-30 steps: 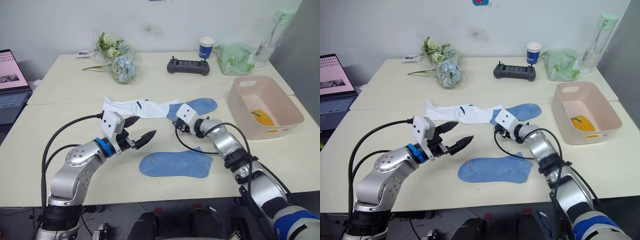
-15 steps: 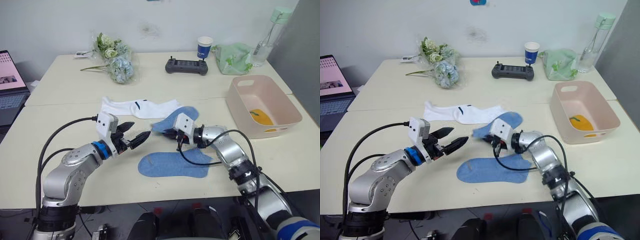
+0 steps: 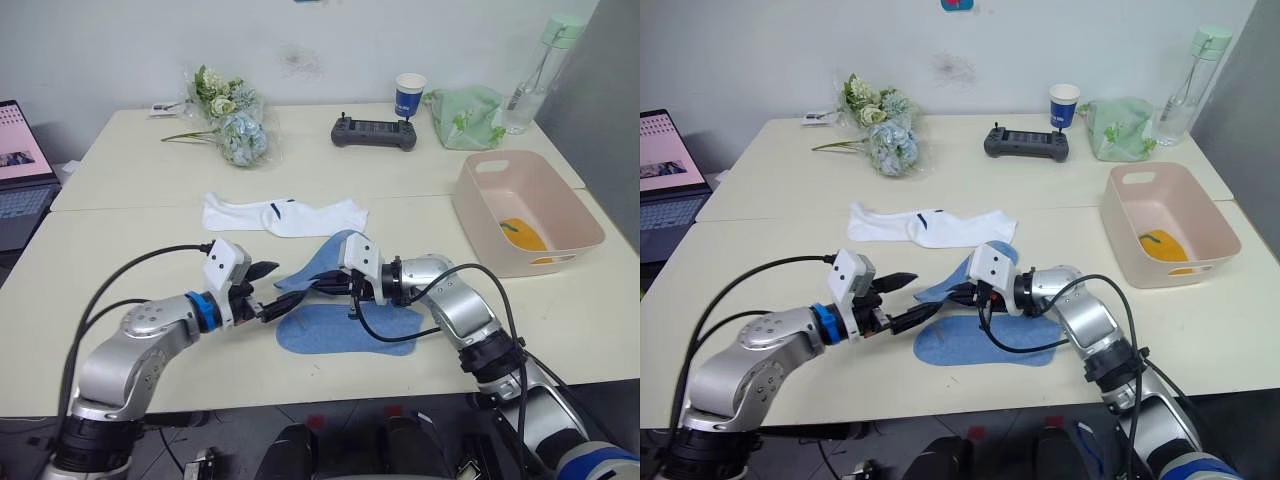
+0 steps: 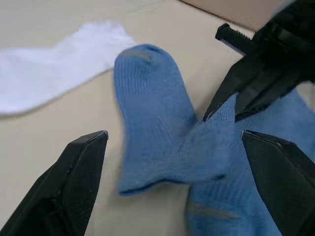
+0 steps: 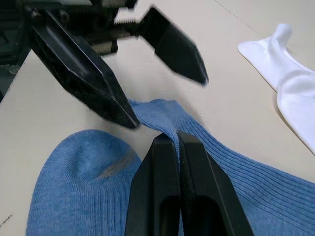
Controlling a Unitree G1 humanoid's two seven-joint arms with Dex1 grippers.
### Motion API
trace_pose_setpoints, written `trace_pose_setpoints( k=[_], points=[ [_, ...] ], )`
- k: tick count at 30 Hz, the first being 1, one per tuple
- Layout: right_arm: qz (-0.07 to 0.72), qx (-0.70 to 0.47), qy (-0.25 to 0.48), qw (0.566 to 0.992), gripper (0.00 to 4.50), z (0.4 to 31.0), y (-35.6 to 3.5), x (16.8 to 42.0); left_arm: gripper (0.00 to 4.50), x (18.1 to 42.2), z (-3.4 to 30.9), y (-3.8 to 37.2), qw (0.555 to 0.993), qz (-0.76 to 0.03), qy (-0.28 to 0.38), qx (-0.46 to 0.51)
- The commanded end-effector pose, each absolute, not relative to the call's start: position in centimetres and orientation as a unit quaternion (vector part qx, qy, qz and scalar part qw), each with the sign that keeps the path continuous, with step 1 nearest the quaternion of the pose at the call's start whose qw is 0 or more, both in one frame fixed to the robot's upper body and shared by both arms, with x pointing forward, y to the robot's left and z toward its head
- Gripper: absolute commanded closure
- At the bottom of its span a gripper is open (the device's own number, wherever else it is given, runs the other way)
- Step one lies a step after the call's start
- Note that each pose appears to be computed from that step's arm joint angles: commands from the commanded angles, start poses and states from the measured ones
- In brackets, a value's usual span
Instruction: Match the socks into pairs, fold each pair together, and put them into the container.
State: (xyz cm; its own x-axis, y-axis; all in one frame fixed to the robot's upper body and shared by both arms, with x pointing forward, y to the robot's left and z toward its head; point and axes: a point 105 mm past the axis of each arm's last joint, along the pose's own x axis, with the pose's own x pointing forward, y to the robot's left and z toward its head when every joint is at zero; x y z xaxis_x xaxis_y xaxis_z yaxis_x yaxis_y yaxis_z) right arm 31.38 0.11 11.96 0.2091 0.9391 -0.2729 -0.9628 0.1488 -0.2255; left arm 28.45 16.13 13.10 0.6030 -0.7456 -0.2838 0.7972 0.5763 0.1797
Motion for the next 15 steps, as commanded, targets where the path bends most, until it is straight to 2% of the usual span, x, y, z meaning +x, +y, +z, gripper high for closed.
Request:
trace_pose_setpoints(
  k=[1,5,7,9,15],
  points=[
    [0.632,-0.169,0.004,0.757,4.42,13.6,0.3,31.1,0.0,28.3,13.0,16.3,0.85,-0.463,0.066,0.243],
    [0.633,-0.162,0.0,0.757,4.42,13.9,0.5,31.1,0.0,29.0,12.7,16.0,0.836,-0.475,0.051,0.269],
    [0.633,-0.159,0.0,0.757,4.5,14.0,0.6,31.1,0.36,29.3,12.5,15.4,0.83,-0.48,0.039,0.281],
    [0.634,-0.156,0.0,0.757,4.5,14.1,0.7,31.0,0.85,29.7,12.4,14.9,0.829,-0.48,0.031,0.286],
    [0.632,-0.155,0.001,0.759,4.5,14.2,0.5,31.0,2.76,29.8,12.3,14.5,0.822,-0.491,0.025,0.288]
  ],
)
